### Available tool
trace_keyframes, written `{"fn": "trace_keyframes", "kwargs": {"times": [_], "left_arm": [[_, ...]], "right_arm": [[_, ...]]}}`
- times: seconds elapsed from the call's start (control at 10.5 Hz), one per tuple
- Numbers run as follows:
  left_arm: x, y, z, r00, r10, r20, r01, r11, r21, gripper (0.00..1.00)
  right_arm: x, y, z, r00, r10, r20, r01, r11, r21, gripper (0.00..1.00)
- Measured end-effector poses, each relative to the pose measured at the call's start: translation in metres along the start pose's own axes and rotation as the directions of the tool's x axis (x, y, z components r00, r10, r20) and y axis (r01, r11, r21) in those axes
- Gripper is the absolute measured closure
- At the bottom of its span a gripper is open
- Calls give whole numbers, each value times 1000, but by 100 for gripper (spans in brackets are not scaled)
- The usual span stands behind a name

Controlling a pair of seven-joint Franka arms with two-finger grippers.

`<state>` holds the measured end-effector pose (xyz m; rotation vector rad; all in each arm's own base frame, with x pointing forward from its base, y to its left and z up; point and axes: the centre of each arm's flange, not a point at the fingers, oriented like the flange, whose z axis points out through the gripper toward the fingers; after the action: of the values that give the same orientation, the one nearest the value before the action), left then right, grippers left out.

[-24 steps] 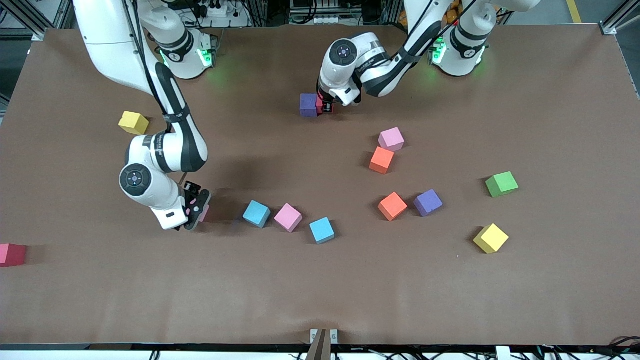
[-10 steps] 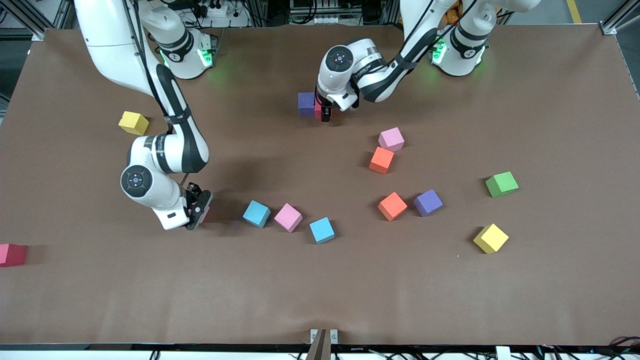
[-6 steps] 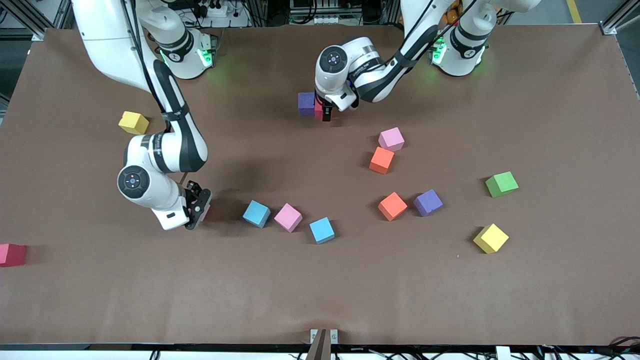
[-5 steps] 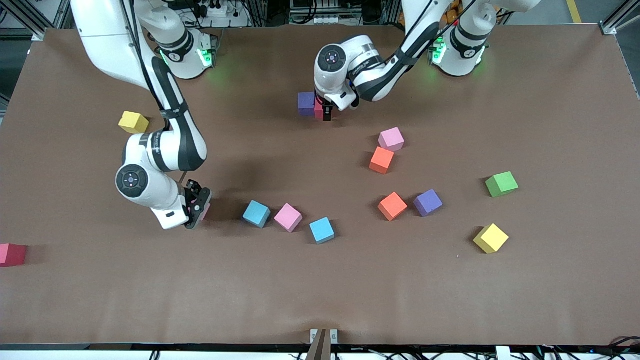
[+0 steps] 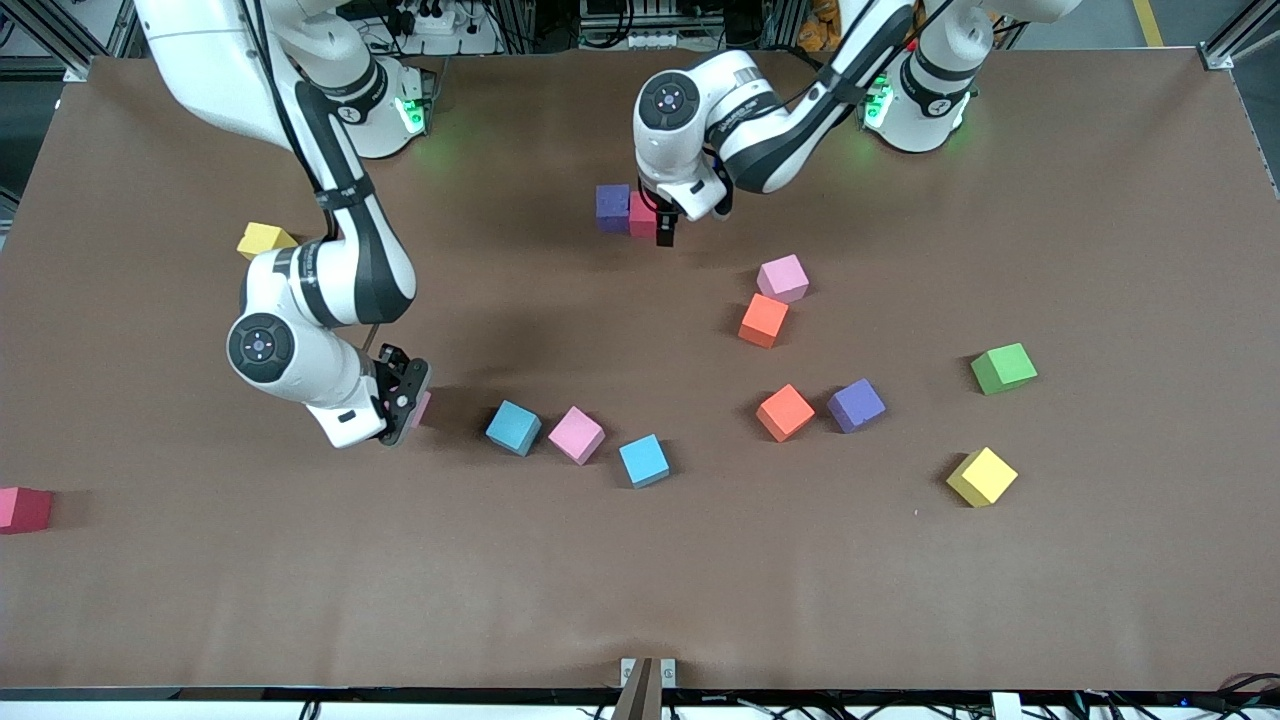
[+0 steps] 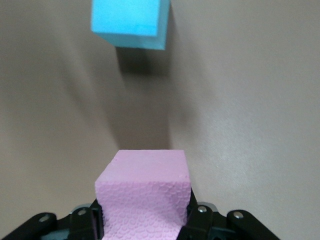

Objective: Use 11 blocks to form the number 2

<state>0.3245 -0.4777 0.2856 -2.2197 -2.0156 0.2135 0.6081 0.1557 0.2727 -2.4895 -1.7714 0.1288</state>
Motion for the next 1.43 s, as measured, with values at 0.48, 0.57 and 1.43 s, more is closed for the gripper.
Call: {"fn": "trace_keyframes", "kwargs": {"times": [0.48, 0.57, 1.43], "left_arm": [[111, 125, -69, 997, 55, 54, -53, 998, -42, 0], [131, 143, -77, 996, 74, 46, -71, 996, -61, 0], [198, 243, -7, 898, 432, -84, -436, 899, -36, 0]], "right_arm": [[90, -78, -45, 984, -176, -18, 176, 984, -13, 42], [116, -107, -56, 972, -235, -6, 235, 971, -32, 42], [270, -399, -39, 975, -223, -15, 222, 975, -24, 42]]}}
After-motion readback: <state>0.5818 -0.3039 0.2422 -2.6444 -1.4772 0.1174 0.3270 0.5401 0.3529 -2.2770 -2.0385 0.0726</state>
